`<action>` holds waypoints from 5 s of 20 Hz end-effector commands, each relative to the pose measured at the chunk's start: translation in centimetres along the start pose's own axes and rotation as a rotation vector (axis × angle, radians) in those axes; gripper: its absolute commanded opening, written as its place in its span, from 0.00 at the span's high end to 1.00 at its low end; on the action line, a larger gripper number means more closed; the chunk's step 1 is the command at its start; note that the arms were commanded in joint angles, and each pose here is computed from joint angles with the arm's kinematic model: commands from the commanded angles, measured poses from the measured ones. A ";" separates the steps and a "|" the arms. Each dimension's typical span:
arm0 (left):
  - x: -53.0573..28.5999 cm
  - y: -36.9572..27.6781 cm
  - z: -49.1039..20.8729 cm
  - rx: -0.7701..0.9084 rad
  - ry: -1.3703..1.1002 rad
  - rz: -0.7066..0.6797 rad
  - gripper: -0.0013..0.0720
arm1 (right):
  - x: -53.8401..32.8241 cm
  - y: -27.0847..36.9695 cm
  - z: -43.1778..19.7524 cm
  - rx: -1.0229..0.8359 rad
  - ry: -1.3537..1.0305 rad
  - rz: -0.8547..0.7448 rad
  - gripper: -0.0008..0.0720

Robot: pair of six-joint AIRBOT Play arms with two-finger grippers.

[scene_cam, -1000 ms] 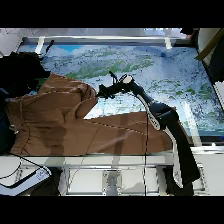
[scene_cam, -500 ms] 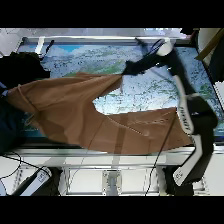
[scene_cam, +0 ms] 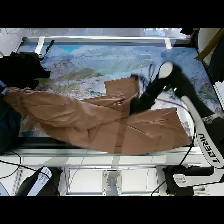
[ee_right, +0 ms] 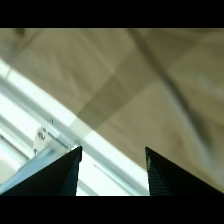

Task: Fold the clothes and pants, and hang the long-sleeved shirts on hangers.

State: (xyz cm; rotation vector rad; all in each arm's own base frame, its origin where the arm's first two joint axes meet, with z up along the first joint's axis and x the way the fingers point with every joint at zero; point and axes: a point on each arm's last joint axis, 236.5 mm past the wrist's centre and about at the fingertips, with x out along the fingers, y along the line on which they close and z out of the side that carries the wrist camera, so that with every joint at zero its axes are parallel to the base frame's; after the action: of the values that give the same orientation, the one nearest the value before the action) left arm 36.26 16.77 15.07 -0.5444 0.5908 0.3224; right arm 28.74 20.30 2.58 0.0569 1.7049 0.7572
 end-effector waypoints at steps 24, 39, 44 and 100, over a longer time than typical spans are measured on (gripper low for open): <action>-2.1 1.7 1.5 0.008 -0.064 0.055 0.95 | -1.7 -21.5 22.6 0.498 -0.647 0.109 0.46; -2.1 1.8 1.6 0.007 -0.072 0.056 0.95 | -13.3 -19.1 24.5 0.318 -0.843 0.053 0.96; -2.0 1.7 1.6 0.004 -0.071 0.052 0.95 | -25.9 -20.3 13.1 0.295 -0.858 -0.294 0.96; 11.0 -0.4 -2.2 -0.059 0.037 0.017 0.95 | -12.0 -36.9 12.8 0.448 -0.733 -0.018 0.96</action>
State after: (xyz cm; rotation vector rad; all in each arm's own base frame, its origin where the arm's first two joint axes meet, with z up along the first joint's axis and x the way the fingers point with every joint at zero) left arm 43.64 16.09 6.88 -0.6033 0.6532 0.3331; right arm 55.36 -8.14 -9.11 0.5740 1.1871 0.2276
